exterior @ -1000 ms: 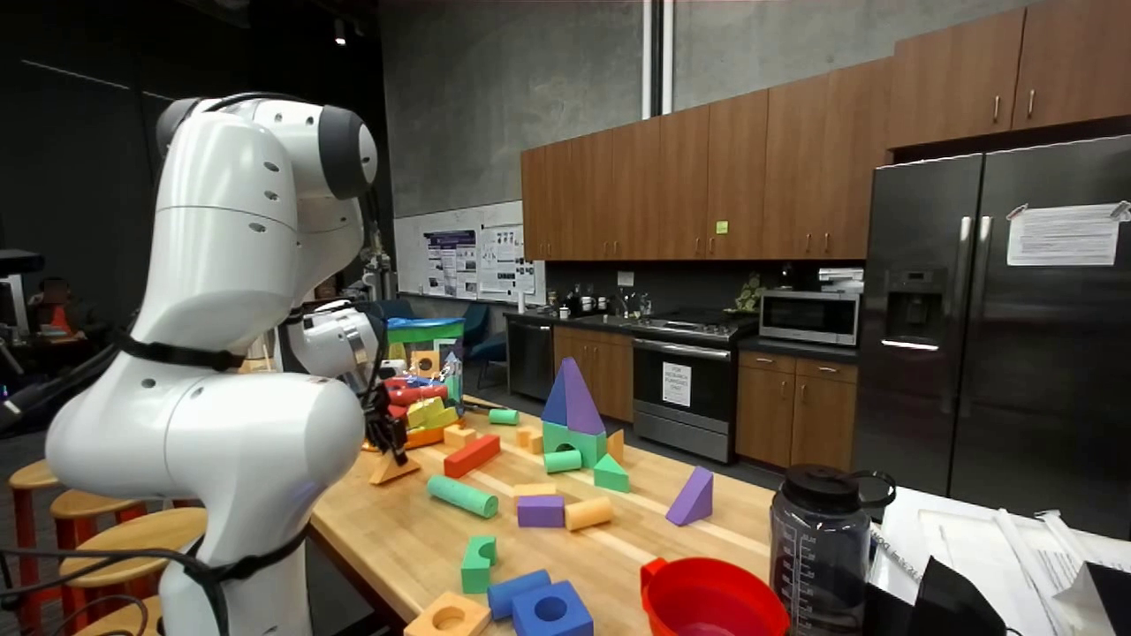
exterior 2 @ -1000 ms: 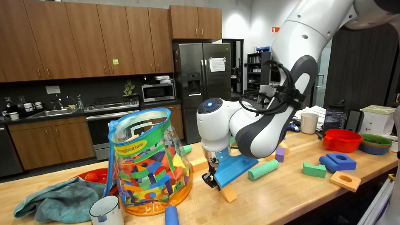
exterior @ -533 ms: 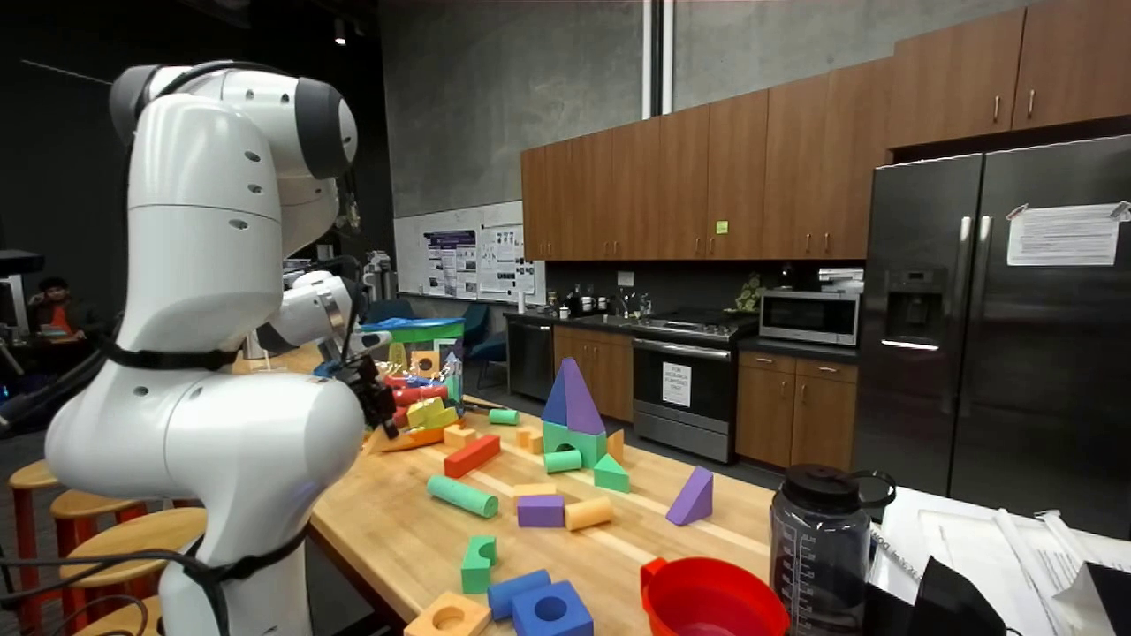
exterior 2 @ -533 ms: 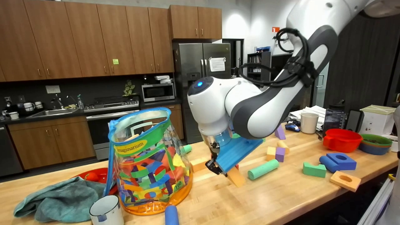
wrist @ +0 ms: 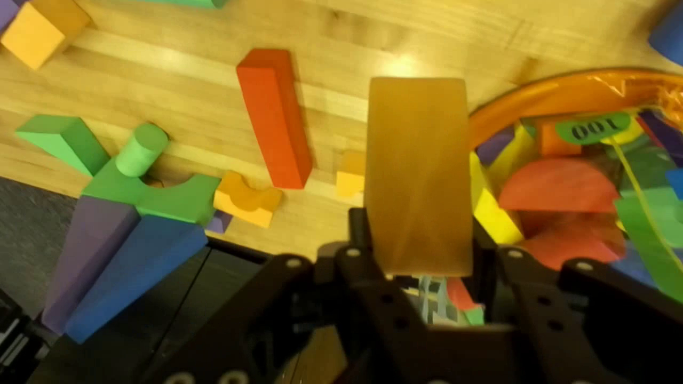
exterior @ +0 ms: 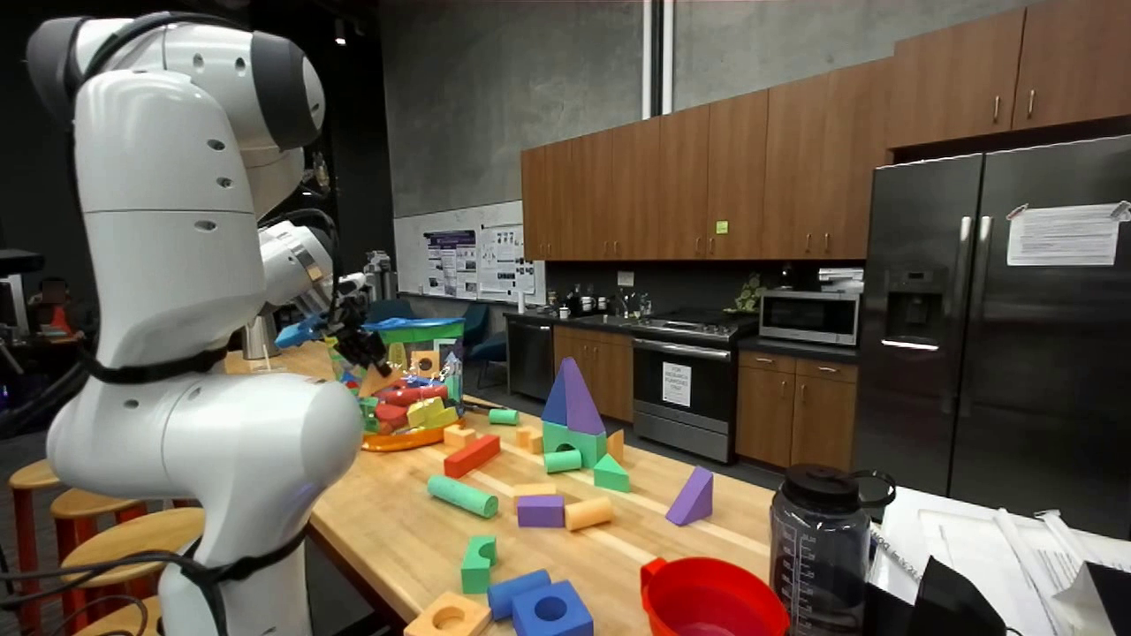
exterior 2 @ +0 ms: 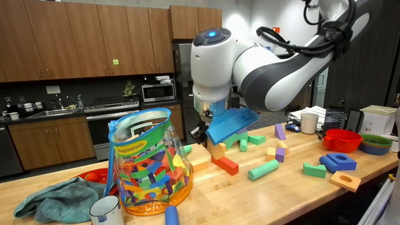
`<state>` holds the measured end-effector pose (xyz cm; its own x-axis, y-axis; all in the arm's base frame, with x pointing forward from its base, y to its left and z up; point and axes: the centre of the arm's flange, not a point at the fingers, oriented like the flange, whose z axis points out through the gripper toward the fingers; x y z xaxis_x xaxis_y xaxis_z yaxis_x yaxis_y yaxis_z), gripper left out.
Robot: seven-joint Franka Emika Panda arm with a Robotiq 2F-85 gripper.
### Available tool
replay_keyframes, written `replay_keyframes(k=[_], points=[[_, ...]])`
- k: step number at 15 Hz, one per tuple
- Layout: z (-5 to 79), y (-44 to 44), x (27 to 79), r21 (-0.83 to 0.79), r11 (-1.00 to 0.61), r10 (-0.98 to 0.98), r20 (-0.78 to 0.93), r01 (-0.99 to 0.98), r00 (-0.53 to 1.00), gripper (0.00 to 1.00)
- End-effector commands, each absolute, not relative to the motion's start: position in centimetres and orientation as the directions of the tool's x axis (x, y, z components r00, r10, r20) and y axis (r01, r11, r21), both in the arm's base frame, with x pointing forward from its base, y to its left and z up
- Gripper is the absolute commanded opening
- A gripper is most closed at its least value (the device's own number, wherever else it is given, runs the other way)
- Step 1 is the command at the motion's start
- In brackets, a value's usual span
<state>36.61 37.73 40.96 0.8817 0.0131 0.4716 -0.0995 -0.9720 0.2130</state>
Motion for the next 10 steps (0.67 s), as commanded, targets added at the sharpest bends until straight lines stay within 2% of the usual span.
replay_keyframes(k=[1, 10], points=[[44.2, 38.3, 35.0, 0.107, -0.991, -0.003, 0.615, -0.087, 0.789, 0.16], [45.8, 43.8, 31.9, -0.19, -0.974, -0.099, 0.847, 0.124, 0.522, 0.16]])
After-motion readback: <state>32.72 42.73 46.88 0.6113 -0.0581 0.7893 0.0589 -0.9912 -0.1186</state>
